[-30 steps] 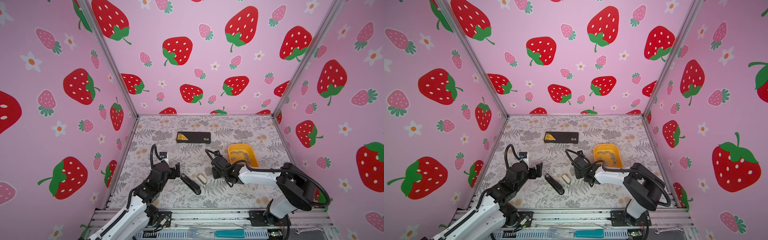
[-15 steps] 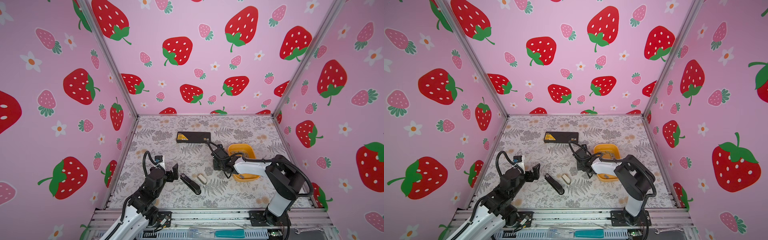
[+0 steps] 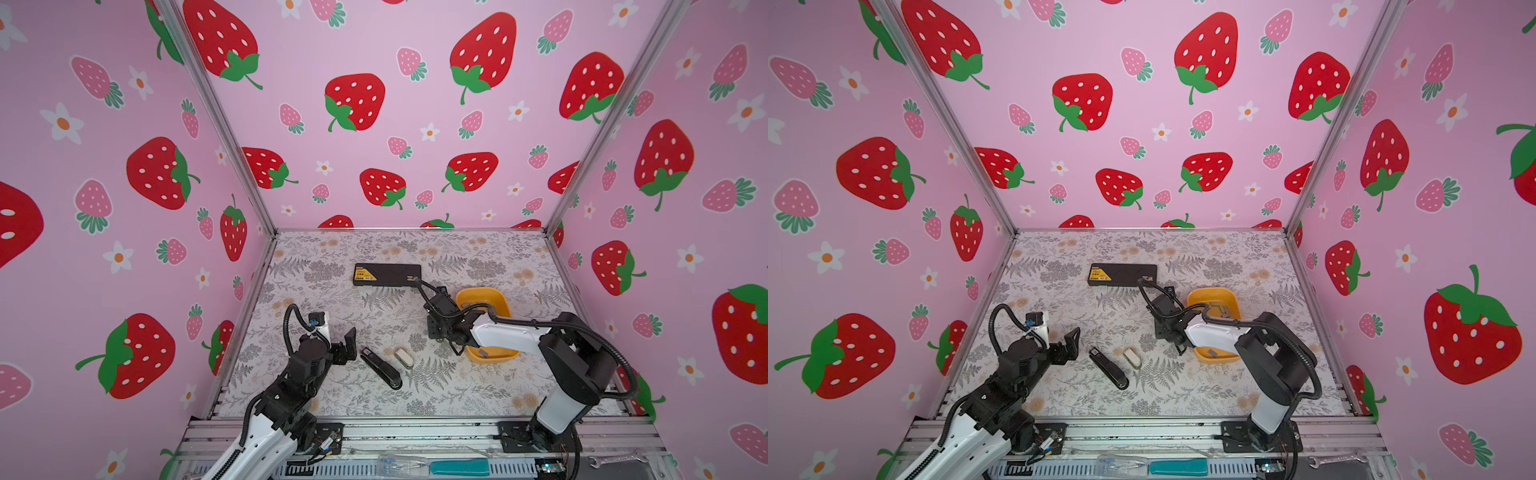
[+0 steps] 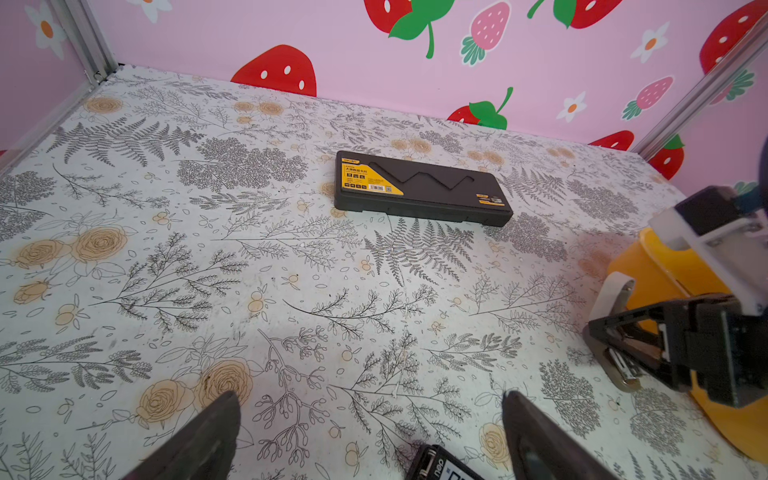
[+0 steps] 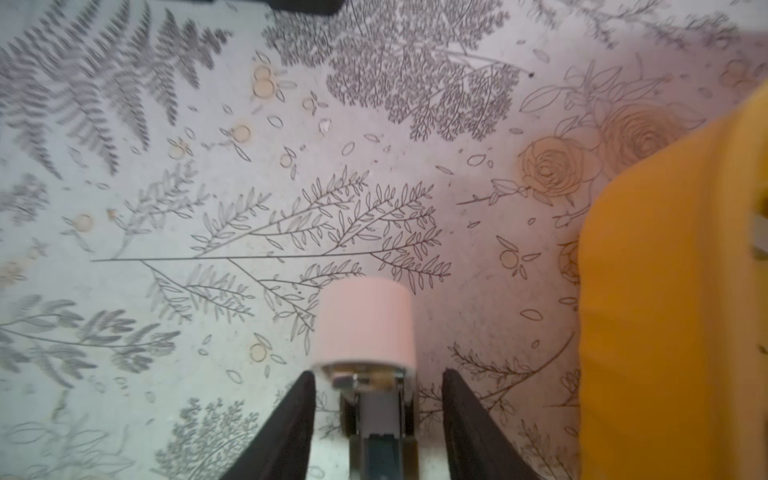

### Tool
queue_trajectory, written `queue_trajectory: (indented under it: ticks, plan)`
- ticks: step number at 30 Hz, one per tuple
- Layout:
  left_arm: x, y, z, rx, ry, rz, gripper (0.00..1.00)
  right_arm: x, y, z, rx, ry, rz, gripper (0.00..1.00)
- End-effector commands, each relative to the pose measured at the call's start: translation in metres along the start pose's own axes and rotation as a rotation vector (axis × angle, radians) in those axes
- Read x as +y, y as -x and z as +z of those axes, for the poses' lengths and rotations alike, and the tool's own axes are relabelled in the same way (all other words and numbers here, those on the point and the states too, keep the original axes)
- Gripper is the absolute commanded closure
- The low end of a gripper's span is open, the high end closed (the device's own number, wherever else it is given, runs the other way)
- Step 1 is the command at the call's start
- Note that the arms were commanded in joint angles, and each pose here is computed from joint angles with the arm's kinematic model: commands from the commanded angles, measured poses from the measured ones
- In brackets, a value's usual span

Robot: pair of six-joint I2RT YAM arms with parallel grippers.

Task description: Load the staples into the stapler

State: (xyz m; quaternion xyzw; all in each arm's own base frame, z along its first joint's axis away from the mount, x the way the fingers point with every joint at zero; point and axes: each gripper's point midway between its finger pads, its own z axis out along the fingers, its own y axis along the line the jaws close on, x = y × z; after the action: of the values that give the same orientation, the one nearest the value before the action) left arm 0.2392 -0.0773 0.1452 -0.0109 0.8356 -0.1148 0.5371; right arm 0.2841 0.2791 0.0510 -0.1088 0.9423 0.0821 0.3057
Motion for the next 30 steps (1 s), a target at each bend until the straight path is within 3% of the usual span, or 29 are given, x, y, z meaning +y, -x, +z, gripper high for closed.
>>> queue_trajectory:
  ticks: [1,8,14,19,23,27,30]
  plan:
    - [-0.001,0.003,-0.003,-0.009,-0.008,-0.01,0.01,-0.001,0.009,-0.022,-0.051,0.011,0.009,0.44]
    - [-0.01,0.019,-0.01,-0.047,-0.051,0.003,0.0,0.022,0.029,-0.079,-0.191,0.107,-0.003,0.44]
    - [-0.023,0.06,-0.015,-0.141,-0.079,0.061,0.02,0.027,0.079,-0.148,-0.45,0.228,0.009,0.37]
    - [-0.059,0.094,-0.012,-0.159,-0.193,0.208,0.06,0.026,0.118,-0.216,-0.659,0.34,0.031,0.3]
    - [-0.096,0.12,-0.006,-0.1,-0.306,0.309,0.09,0.018,0.093,-0.213,-0.687,0.399,0.006,0.26]
    - [-0.13,0.157,0.009,-0.143,-0.372,0.543,0.08,0.005,0.059,-0.192,-0.664,0.397,-0.034,0.27]
    - [-0.141,0.168,0.022,-0.078,-0.378,0.729,0.11,0.005,0.041,-0.183,-0.681,0.436,-0.073,0.28]
